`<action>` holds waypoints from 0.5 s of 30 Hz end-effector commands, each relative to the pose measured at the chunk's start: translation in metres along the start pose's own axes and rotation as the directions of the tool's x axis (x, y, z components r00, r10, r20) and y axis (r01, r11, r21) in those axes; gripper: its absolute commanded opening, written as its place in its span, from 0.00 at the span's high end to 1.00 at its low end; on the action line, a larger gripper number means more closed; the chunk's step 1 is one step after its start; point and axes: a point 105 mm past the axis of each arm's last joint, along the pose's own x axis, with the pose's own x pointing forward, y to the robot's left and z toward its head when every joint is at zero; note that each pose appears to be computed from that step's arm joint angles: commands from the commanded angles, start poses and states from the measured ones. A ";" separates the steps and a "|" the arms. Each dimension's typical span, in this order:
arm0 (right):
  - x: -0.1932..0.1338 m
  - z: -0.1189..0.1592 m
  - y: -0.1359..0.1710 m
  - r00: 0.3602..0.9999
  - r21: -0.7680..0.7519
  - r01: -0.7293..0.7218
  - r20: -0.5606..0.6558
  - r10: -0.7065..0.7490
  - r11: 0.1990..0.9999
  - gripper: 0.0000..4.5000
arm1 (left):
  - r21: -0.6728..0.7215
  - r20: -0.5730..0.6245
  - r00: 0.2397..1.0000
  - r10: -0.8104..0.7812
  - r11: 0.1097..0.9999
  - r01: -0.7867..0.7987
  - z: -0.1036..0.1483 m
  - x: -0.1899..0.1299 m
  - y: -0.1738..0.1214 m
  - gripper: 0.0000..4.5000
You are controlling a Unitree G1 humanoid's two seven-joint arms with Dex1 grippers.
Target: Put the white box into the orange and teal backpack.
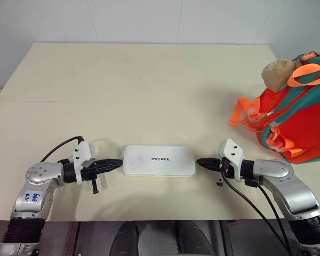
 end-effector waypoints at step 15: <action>-0.036 0.021 -0.018 0.999 0.015 -0.027 0.036 0.026 1.000 0.73 | -0.040 -0.032 0.997 0.077 0.996 -0.078 0.013 -0.040 0.029 0.68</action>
